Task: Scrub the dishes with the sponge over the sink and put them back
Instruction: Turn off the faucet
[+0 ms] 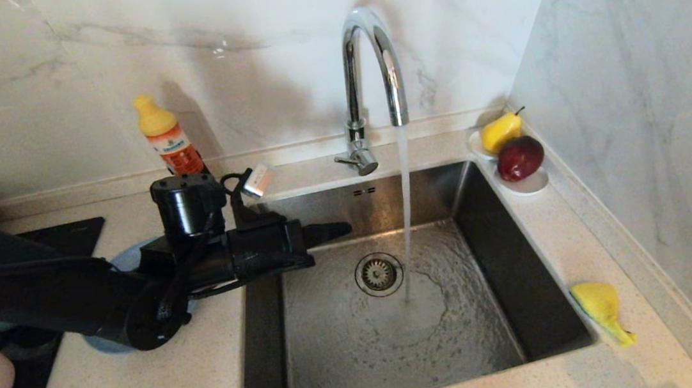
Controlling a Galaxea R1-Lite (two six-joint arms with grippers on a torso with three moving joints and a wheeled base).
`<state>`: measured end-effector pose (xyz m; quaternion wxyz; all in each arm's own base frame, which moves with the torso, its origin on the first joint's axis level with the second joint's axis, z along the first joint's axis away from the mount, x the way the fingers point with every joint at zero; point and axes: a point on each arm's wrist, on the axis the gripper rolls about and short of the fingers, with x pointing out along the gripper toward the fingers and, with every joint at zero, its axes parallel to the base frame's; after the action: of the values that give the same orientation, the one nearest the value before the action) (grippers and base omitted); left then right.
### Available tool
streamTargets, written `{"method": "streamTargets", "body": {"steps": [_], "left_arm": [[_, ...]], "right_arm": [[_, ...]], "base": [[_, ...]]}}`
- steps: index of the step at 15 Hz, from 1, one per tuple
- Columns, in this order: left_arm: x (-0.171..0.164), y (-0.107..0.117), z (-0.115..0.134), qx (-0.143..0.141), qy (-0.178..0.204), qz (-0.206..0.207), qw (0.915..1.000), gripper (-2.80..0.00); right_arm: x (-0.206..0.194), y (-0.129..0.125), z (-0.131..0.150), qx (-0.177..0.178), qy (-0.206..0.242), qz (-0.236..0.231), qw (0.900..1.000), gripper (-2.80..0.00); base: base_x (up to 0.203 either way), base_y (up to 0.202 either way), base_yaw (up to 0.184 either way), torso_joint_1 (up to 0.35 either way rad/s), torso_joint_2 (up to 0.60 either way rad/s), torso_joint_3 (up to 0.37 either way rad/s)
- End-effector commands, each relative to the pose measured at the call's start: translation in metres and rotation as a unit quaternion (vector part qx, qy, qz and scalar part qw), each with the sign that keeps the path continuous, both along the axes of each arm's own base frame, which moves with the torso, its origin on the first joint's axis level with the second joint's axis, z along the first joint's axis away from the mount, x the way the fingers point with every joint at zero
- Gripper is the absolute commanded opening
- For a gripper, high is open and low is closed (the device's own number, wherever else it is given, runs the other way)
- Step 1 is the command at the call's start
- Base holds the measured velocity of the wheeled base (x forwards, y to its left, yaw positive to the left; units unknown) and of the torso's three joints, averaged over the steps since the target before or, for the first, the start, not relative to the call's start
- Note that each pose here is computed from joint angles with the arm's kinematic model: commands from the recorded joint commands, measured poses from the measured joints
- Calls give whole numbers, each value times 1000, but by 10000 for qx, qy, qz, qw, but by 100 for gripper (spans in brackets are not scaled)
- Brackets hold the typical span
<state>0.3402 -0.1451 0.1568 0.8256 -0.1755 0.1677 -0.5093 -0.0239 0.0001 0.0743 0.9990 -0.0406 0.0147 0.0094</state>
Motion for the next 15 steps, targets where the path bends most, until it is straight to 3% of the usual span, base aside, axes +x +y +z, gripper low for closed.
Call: {"method": "streamTargets", "body": {"steps": [1,7,9,15], "left_arm": [[20,-9,-13,-20,122,197,9997,-280],[59,-27,0,-714,443,1014,9913,-280],[65,-30,7,-992,537,1037,9882,-280],[90,-38,1,-1375,591,1273,9805,-280]], "right_arm": [[0,0,0,-4,2,4,10000,-280],[0,0,0,0,2,4,10000,-280],[0,0,0,0,2,4,10000,-280],[0,0,0,0,2,4,10000,-280]], "base": [[0,0,0,0,0,0],[0,0,0,0,0,0],[0,0,0,0,0,0],[0,0,0,0,0,0]]}}
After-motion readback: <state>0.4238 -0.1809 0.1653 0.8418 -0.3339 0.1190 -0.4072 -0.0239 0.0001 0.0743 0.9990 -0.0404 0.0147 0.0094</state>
